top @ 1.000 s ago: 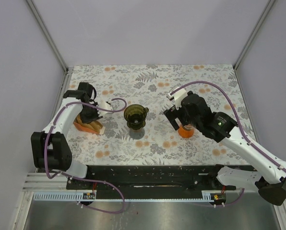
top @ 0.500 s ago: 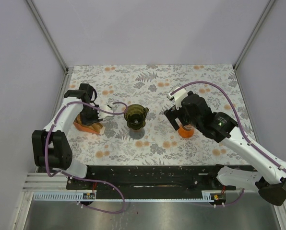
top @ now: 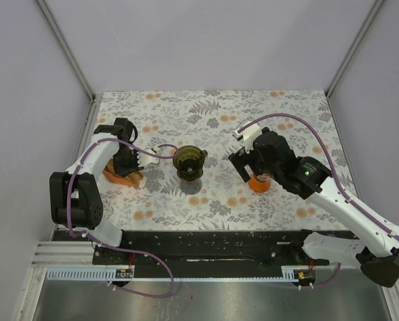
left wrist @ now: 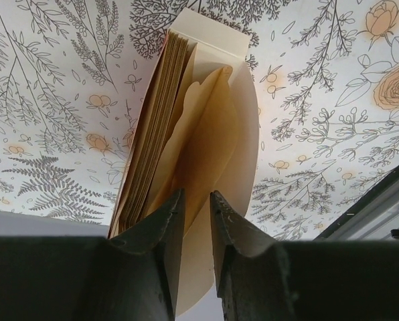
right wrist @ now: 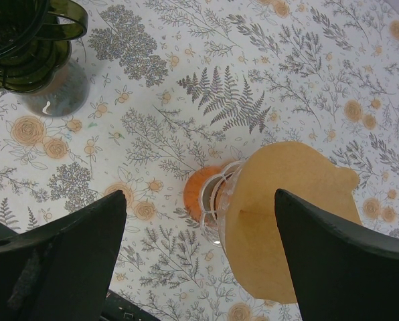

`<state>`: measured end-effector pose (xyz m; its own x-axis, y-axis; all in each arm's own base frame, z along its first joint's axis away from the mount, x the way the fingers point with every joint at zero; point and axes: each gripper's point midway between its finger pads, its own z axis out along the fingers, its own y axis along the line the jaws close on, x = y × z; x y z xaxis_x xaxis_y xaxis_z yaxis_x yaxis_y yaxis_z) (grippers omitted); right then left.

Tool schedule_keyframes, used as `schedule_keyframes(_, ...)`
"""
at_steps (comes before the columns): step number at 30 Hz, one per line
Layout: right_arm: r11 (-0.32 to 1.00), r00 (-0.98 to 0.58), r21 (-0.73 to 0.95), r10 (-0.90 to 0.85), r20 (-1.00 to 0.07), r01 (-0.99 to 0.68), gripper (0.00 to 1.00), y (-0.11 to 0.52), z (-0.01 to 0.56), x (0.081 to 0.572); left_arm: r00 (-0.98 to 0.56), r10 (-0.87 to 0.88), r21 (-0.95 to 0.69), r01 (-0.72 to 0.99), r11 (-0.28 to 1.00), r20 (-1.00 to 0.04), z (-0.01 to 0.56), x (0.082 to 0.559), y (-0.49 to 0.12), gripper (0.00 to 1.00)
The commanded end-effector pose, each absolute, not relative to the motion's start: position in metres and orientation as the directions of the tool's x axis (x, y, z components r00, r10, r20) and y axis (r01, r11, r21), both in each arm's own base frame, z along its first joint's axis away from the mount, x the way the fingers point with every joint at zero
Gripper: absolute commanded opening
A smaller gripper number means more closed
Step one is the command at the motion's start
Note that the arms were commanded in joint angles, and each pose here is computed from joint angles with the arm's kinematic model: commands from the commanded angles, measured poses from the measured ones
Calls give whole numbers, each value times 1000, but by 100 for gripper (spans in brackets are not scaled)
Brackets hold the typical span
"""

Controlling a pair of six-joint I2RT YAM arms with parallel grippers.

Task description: Place the coffee filter in the dripper

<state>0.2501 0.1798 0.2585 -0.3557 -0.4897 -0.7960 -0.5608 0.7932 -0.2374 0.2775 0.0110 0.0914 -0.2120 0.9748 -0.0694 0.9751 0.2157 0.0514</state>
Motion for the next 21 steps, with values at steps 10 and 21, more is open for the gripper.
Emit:
schedule_keyframes(10,800,-341,-210,-455,-822,-562,99,185,270,251,-186,980,28,982,189,-74,102,267,11,0)
schedule_keyframes(21,800,-342,-198,-446,-827,-566,99,186,272,249,-157,972,70,983,171,-177,146,267,-5,0)
